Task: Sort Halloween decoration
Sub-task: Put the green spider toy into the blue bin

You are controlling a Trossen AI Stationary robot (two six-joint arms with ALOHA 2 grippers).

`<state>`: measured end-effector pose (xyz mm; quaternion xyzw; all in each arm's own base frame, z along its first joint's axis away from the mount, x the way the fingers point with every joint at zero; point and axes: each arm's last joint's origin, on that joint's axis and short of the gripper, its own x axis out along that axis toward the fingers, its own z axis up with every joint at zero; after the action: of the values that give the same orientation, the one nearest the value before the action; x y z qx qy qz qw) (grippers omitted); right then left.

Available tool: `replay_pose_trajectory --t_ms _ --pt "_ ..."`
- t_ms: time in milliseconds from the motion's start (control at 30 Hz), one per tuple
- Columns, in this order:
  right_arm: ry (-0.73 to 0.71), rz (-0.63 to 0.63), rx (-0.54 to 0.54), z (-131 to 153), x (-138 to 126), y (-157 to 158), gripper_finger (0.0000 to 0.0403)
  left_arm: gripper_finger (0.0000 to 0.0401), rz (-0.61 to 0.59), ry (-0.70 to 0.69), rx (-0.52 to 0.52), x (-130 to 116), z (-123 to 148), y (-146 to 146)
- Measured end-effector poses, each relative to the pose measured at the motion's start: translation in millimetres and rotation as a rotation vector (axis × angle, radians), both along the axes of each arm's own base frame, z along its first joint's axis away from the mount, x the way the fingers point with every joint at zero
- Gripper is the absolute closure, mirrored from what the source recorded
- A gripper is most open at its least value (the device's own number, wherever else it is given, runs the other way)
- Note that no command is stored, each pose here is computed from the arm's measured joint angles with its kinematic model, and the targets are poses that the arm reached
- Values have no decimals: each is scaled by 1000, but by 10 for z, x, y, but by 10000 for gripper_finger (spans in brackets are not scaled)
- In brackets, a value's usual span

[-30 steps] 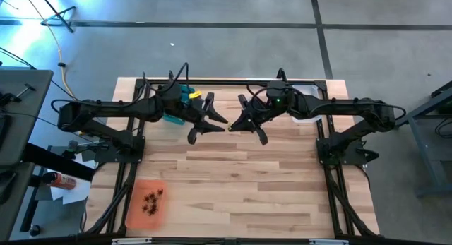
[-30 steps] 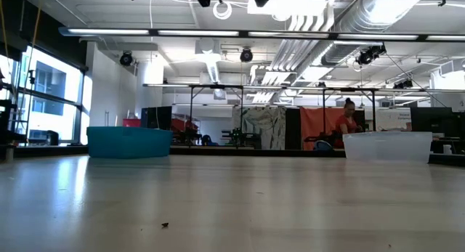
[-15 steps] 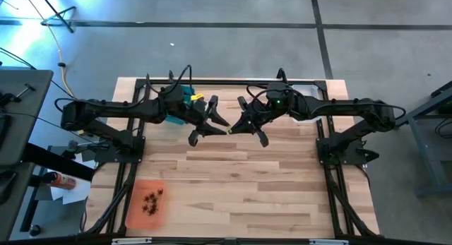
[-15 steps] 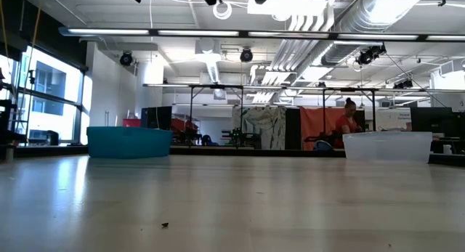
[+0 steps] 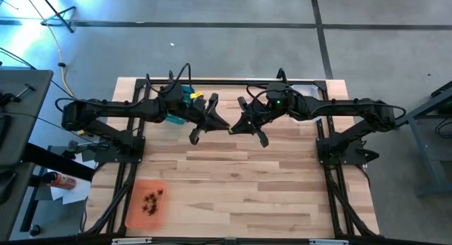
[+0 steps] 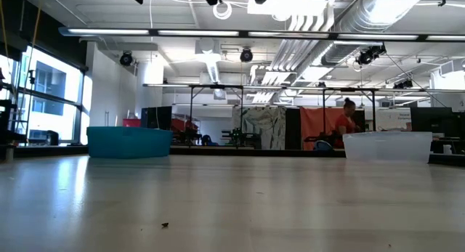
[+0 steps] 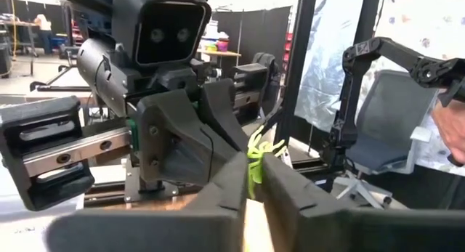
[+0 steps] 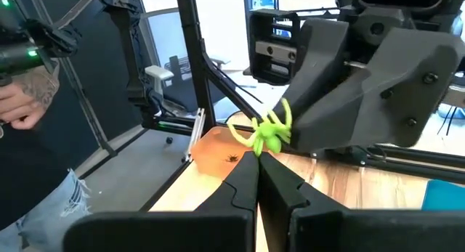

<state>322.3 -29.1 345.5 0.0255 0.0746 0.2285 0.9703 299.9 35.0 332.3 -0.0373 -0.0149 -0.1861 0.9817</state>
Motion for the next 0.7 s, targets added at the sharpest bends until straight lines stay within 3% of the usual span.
replay_pose_trajectory --t_ms 67,233,367,567,700 --pt "1 -1 0 -1 1 0 403 393 1 -2 0 -1 2 4" --pt "9 -56 6 -3 6 -15 402 399 18 12 -19 -8 -4 57" --pt "66 -183 130 13 -18 -103 386 400 59 55 -74 -81 12 203" --pt "133 -350 212 96 -229 -335 295 401 165 137 -59 -400 103 411" --pt "189 -464 170 125 -431 -476 218 401 289 236 -21 -732 152 477"
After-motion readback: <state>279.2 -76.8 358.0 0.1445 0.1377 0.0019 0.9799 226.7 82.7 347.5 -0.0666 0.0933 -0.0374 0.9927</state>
